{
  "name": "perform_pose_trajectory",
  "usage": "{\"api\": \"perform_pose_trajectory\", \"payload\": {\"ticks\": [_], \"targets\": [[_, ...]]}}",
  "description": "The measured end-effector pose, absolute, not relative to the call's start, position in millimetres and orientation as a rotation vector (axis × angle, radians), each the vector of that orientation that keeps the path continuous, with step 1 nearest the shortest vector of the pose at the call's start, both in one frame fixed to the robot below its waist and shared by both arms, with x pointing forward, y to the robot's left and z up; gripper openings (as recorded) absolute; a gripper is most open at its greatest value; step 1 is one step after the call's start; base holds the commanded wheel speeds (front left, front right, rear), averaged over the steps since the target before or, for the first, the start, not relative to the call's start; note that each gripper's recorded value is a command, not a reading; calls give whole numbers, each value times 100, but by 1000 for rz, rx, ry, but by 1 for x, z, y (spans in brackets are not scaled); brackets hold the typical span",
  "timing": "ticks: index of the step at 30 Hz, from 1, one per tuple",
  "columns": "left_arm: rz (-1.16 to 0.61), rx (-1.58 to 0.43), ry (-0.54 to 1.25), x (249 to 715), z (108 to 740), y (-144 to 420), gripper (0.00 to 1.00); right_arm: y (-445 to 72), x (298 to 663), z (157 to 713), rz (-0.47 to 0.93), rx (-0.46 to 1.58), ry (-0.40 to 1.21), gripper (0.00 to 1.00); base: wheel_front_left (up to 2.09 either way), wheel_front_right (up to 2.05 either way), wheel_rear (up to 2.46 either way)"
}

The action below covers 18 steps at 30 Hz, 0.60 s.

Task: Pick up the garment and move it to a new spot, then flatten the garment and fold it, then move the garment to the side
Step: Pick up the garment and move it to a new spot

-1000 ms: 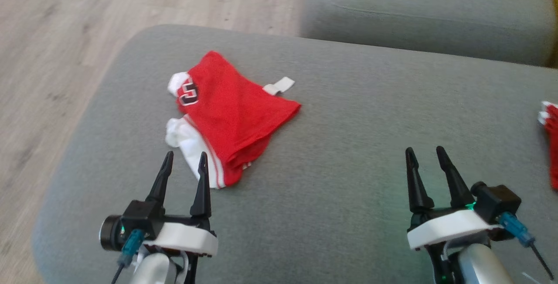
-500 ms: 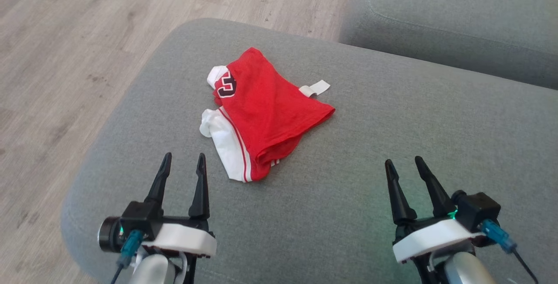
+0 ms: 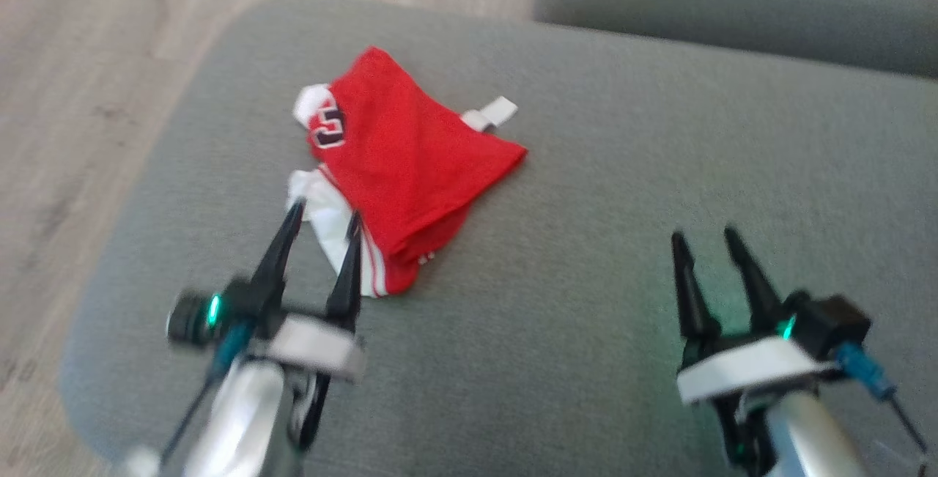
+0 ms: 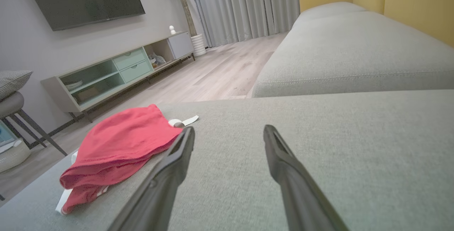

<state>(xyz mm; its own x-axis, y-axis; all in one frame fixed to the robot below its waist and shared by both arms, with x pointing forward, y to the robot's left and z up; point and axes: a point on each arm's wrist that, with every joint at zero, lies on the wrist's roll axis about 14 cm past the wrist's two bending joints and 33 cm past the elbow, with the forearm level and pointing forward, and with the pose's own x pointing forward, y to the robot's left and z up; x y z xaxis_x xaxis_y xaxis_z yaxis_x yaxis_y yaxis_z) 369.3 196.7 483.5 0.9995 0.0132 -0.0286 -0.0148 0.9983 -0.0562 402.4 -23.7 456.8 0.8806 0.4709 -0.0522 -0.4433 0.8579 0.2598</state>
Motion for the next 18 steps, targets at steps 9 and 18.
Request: {"api": "perform_pose_trajectory", "payload": {"ticks": [9,18], "targets": [[-304,128,243,458,464,128,100,-65,440,462,354,261,55,100,0,0,0],[-421,213,511,487,393,101,100,-102,447,452,253,262,62,100,0,0,0]]}}
